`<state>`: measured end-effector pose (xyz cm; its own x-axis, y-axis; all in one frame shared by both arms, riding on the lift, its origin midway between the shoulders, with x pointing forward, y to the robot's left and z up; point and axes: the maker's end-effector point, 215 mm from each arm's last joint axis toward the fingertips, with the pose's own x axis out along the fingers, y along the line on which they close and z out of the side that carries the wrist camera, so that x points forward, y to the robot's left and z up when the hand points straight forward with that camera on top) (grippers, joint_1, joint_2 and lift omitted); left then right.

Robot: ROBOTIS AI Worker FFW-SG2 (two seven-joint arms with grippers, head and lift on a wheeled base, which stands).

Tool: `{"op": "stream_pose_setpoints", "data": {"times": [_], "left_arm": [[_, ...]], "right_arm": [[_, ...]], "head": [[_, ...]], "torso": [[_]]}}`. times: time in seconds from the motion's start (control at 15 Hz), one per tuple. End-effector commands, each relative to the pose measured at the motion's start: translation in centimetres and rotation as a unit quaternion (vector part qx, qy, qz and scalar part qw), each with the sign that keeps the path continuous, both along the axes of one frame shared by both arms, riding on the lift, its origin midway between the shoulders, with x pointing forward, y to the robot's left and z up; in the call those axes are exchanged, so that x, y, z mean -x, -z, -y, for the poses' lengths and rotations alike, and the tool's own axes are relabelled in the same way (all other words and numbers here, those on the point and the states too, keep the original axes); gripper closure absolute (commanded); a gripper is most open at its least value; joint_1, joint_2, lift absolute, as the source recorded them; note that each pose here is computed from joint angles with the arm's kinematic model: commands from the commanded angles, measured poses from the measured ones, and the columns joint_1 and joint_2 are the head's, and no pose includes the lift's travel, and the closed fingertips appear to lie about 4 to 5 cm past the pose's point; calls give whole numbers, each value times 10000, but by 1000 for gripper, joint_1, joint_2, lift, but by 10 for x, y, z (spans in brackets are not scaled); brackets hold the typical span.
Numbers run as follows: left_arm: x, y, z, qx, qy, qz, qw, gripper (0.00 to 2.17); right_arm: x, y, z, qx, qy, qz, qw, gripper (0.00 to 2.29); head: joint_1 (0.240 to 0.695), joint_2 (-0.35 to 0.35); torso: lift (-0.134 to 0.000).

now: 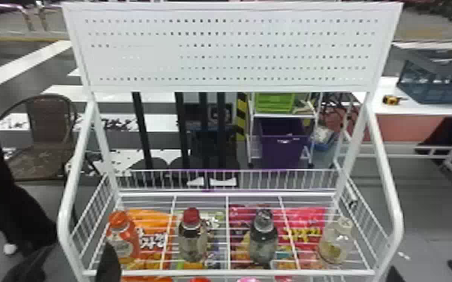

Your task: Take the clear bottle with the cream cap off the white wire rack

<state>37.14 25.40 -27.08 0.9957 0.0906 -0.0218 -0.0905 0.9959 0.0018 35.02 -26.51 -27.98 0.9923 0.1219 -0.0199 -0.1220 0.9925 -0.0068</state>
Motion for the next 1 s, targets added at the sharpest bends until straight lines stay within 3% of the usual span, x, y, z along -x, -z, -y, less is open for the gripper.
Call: {"op": "stream_pose_setpoints", "data": {"times": [0.0,0.2,0.33,0.53,0.93], "left_arm": [[0,1,3,12,24,-5,10000,124],[0,3,10,41,123,-29,9999,124],[2,4,16,32,174,-71,9998,124],[5,2,21,-67,201,-144,9997,124],[10,8,24,-96,222,-218,9995,124]], "right_arm": [[-9,34,4,-10,98,121,9999,113],[-24,73,8,-123,265,626,9976,113],[-45,105,4,-230,309,633,9973,113],[-77,128,-18,-213,262,719,9968,113],[-124,133,-26,-214,434,687,9965,117]], "head": [[499,0],[499,0],[499,0],[499,0],[499,0]], "torso": [[0],[0],[0],[0],[0]]}}
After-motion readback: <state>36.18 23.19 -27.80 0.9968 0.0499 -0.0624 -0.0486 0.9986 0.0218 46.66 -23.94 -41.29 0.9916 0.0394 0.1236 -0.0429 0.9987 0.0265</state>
